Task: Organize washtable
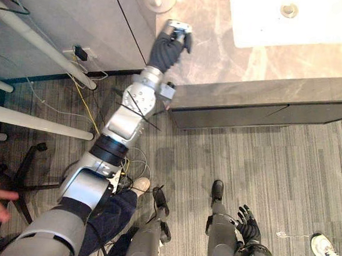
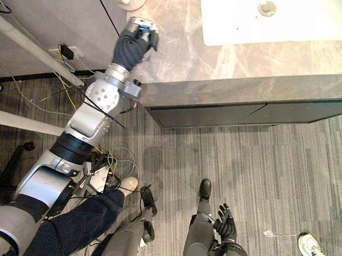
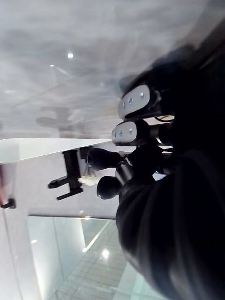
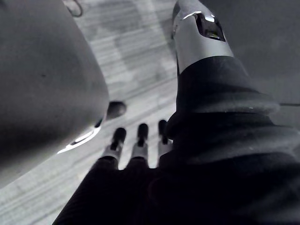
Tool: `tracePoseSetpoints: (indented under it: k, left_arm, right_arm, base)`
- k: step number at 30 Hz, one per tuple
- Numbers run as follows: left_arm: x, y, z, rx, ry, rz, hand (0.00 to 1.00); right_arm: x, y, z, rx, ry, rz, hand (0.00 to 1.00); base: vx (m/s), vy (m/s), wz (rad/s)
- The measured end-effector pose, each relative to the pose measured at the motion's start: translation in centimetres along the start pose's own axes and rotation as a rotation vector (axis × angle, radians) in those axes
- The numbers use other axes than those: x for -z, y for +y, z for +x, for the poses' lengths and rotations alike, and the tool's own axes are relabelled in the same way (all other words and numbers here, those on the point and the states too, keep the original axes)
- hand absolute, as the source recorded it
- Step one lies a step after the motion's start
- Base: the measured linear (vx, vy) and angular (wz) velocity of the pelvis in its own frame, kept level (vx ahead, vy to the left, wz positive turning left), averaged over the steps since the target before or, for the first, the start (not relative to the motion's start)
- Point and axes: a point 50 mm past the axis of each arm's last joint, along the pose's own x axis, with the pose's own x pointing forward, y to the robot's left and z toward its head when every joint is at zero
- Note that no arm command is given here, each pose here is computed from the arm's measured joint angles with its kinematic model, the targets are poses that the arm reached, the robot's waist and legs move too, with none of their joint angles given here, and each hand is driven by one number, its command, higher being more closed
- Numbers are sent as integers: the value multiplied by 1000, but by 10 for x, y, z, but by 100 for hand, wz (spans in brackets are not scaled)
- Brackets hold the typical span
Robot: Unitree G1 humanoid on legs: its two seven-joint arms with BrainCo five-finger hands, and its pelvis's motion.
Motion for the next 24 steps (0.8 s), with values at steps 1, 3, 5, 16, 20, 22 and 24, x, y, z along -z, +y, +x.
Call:
tracePoseSetpoints:
  k: [1,3,5,16,20,22,24]
  left_arm:
    - [1,6,1,-19,8,9,100]
    - [5,32,7,-95,49,57,100]
    - [12,50,12,-141,116,107,100]
    - [-8,99,35,-290,161,166,100]
    - [-8,98,35,-289,161,160,100]
    - [-8,97,36,-286,158,153,100]
    - [-14,91,42,-276,138,130,100]
  right_arm:
    - [0,0,0,0,0,0,0]
    - [0,0,0,-3,2,-3,0]
    - [-1,-1,0,-4,-1,-8,0]
    - [-10,14,-1,-70,-48,-18,0]
    - [-14,21,-2,-108,-66,-19,0]
    - [-13,20,-4,-109,-66,-18,0]
    - [-11,18,-6,-100,-56,1,0]
  base:
    - [0,0,0]
    - [-8,1,-2]
    - [-11,5,-9]
    - [13,-5,-5]
    - [-17,-6,-4]
    - [0,0,0]
    - [0,0,0]
